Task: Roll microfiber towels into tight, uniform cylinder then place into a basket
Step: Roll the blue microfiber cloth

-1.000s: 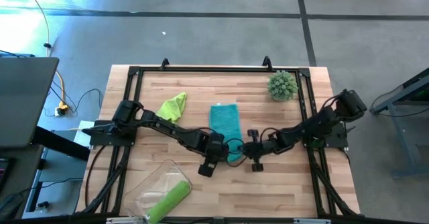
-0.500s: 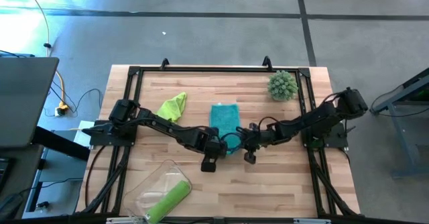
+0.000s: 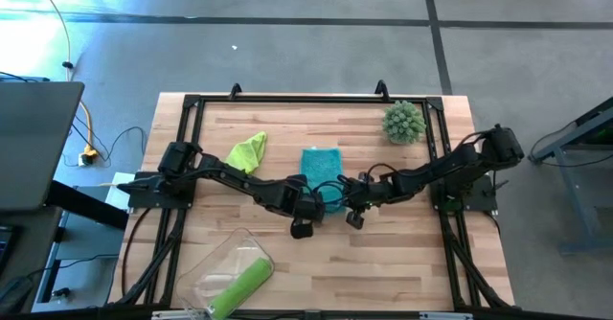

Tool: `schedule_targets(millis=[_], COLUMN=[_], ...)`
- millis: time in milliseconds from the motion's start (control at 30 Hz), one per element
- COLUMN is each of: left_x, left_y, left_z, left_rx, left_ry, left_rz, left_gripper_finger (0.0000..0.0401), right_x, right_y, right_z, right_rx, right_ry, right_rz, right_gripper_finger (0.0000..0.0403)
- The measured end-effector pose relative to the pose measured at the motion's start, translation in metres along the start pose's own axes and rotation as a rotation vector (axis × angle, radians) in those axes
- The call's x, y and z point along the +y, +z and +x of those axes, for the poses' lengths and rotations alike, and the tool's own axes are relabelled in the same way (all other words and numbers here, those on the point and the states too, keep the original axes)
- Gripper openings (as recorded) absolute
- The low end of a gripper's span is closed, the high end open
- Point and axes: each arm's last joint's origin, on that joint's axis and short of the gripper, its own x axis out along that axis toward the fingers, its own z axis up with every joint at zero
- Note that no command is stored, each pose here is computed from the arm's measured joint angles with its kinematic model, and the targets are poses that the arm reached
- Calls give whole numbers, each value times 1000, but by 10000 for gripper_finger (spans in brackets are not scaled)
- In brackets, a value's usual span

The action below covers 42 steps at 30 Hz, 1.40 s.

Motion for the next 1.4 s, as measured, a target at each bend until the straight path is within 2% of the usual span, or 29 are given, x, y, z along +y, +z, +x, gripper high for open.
schedule_targets(millis=[100,233,400,500,567,633,767,1033,1167,1400], left_x=[-1,-3,-4,-4,-4,-4,-4,-3,-3,-1], left_y=[-1,-1,-4,-3,-2,-1,-2,-4,-5,1], left_z=[4,8,13,13,13,13,13,13,13,-3], left_rx=[9,18,35,23,18,10,15,27,24,57], left_ry=[4,-9,-6,-4,4,7,10,41,83,95], left_rz=[3,-5,-5,-12,-12,-14,-12,-46,-57,-36], left_gripper_finger=[8,8,8,8,8,8,8,10,37,119], right_x=[0,0,1,5,12,18,17,2,1,1], right_y=[-1,-1,-1,2,6,7,4,-4,-6,-6], right_z=[1,-1,-11,-19,-20,-17,-3,20,24,25], right_rx=[6,15,58,39,-24,-88,-148,-55,-44,-42], right_ry=[-3,-1,79,134,163,136,-7,-79,-86,-87], right_rz=[-9,-53,-25,-6,-48,-112,-207,-135,-115,-107], right_gripper_finger=[13,53,102,113,113,113,113,113,113,113])
